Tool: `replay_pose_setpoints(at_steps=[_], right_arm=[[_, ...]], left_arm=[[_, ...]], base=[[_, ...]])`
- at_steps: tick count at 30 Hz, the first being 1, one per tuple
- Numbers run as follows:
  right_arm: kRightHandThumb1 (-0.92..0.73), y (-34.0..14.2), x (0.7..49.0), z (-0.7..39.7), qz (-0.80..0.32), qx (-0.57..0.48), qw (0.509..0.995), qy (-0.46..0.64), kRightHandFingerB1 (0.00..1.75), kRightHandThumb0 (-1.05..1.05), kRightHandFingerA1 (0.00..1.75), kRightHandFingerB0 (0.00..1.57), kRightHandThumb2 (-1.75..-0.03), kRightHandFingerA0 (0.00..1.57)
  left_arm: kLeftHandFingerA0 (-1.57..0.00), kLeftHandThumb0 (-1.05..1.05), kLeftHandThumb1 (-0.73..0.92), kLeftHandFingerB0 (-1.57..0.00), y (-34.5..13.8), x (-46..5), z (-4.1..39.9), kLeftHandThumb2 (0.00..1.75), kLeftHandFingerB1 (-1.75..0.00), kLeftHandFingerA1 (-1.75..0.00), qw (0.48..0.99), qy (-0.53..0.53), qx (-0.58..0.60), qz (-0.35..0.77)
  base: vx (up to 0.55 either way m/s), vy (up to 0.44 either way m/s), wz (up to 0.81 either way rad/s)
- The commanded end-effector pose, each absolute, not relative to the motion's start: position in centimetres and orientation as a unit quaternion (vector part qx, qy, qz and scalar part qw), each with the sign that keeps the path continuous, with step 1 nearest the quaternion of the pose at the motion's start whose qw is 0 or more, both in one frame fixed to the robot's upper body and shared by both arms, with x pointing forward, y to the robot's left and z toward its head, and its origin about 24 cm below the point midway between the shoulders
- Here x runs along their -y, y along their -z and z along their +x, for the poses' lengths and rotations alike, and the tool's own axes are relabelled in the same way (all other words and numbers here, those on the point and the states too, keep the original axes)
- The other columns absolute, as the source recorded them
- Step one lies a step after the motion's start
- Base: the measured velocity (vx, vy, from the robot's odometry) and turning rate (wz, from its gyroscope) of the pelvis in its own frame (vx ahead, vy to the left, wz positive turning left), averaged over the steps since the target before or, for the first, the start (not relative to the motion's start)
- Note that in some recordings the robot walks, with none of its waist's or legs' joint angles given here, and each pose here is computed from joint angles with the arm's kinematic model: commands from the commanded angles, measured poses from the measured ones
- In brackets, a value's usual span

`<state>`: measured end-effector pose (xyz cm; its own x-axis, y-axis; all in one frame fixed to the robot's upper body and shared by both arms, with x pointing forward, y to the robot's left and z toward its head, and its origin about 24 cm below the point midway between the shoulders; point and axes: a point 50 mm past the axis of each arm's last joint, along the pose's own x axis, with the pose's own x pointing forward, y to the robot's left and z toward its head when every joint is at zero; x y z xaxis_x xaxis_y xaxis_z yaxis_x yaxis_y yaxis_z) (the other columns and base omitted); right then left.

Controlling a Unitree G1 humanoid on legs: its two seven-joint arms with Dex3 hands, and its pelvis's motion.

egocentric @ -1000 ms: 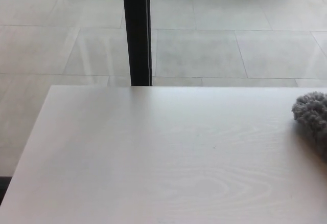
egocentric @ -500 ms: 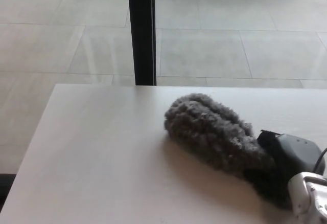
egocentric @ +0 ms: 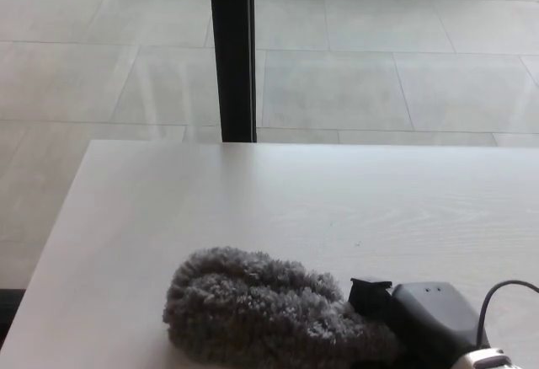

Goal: The robot uses its right hand to pick up the duster kept in the middle of the desk and use it to wipe the desk by swiping its surface twice

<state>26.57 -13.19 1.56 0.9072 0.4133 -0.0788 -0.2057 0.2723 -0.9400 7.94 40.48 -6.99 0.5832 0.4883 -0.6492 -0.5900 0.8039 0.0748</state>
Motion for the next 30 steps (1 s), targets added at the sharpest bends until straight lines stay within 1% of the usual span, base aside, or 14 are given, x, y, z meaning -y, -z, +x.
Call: replay_pose_setpoints(at_steps=[1,3,4,5,6,17,21,22,23,25,26,27,28,30], right_arm=[[-0.68,0.5,14.7,24.4,-0.590,0.063,0.761,-0.264,1.42,-0.22,1.75,0.69,-0.82,0.82],[-0.67,0.6,15.0,24.3,-0.591,0.062,0.760,-0.263,1.54,-0.22,1.75,0.62,-0.86,0.81],[-0.71,0.5,15.5,24.7,-0.595,0.058,0.759,-0.257,1.46,-0.15,1.75,0.70,-0.91,1.03],[-0.71,0.5,15.6,24.7,-0.596,0.057,0.759,-0.257,1.46,-0.15,1.75,0.70,-0.91,1.03],[-0.68,0.4,15.7,24.9,-0.596,0.052,0.759,-0.255,1.59,-0.19,1.75,0.64,-0.90,0.82],[-0.65,-1.8,14.5,28.8,-0.605,0.068,0.773,-0.182,1.71,-0.18,1.75,0.55,-0.87,0.82],[-0.66,-1.9,14.3,30.1,-0.613,0.063,0.771,-0.161,1.63,-0.20,1.75,0.58,-0.77,0.81],[-0.67,-1.8,14.4,31.0,-0.610,0.053,0.778,-0.142,1.21,-0.24,1.75,0.72,-0.67,0.83],[-0.64,-1.9,14.6,31.7,-0.610,0.037,0.782,-0.122,1.57,-0.22,1.75,0.60,-0.74,0.83],[-0.64,-2.0,15.1,32.5,-0.615,0.013,0.781,-0.109,1.67,-0.21,1.75,0.57,-0.81,0.83],[-0.62,-1.9,15.9,32.7,-0.616,0.005,0.781,-0.104,1.61,-0.20,1.75,0.63,-0.86,0.84],[-0.65,-1.9,16.5,32.9,-0.618,-0.001,0.780,-0.099,1.10,-0.26,1.75,0.71,-0.77,0.86],[-0.66,-1.9,17.1,33.1,-0.623,-0.008,0.776,-0.095,0.84,-0.28,1.70,0.77,-0.69,0.86],[-0.64,-1.7,19.1,33.3,-0.642,-0.028,0.763,-0.071,0.86,-0.27,1.72,0.81,-0.68,0.90]], left_arm=[[-1.04,-1.05,0.24,-0.97,6.2,-41.3,7.9,1.35,-1.18,-1.18,0.890,-0.306,-0.332,-0.061],[-1.03,-1.05,0.24,-0.96,6.2,-41.3,7.8,1.33,-1.18,-1.19,0.891,-0.304,-0.332,-0.060],[-1.10,-1.05,0.25,-0.99,6.2,-41.4,7.8,1.36,-1.17,-1.14,0.891,-0.303,-0.334,-0.061],[-1.10,-1.05,0.25,-0.99,6.2,-41.3,7.8,1.36,-1.17,-1.14,0.891,-0.303,-0.334,-0.061],[-1.07,-1.05,0.24,-0.99,6.2,-41.3,7.8,1.35,-1.17,-1.16,0.891,-0.302,-0.334,-0.061],[-1.03,-1.05,0.27,-0.95,6.1,-41.3,8.0,1.33,-1.19,-1.18,0.892,-0.300,-0.333,-0.055],[-1.03,-1.05,0.27,-0.96,6.5,-41.0,8.0,1.35,-1.18,-1.18,0.889,-0.302,-0.339,-0.058],[-1.01,-1.05,0.26,-0.95,6.5,-40.9,8.0,1.35,-1.19,-1.20,0.890,-0.300,-0.338,-0.060],[-0.98,-1.05,0.27,-0.92,6.5,-41.0,7.9,1.34,-1.20,-1.21,0.891,-0.299,-0.337,-0.060],[-0.97,-1.05,0.27,-0.92,6.5,-41.0,7.9,1.33,-1.20,-1.22,0.891,-0.300,-0.334,-0.066],[-0.98,-1.05,0.27,-0.91,6.7,-40.8,7.7,1.35,-1.22,-1.22,0.890,-0.302,-0.337,-0.064],[-1.00,-1.05,0.28,-0.92,6.7,-40.8,7.5,1.33,-1.22,-1.21,0.890,-0.302,-0.336,-0.064],[-0.99,-1.05,0.30,-0.94,6.8,-40.8,7.4,1.32,-1.19,-1.20,0.889,-0.303,-0.337,-0.065],[-0.99,-1.05,0.29,-0.95,6.8,-40.7,7.3,1.30,-1.17,-1.21,0.889,-0.304,-0.334,-0.078]], base=[[0.00,0.000,0.00],[0.00,0.000,0.00],[0.00,0.000,0.00],[0.00,0.000,0.00],[0.00,0.000,0.00],[0.00,0.000,0.00],[0.00,0.000,0.00],[0.00,0.000,0.00],[0.00,0.000,0.00],[0.00,0.000,0.00],[0.00,0.000,0.00],[0.00,0.000,0.00],[0.00,0.000,0.00],[0.00,0.000,0.00]])
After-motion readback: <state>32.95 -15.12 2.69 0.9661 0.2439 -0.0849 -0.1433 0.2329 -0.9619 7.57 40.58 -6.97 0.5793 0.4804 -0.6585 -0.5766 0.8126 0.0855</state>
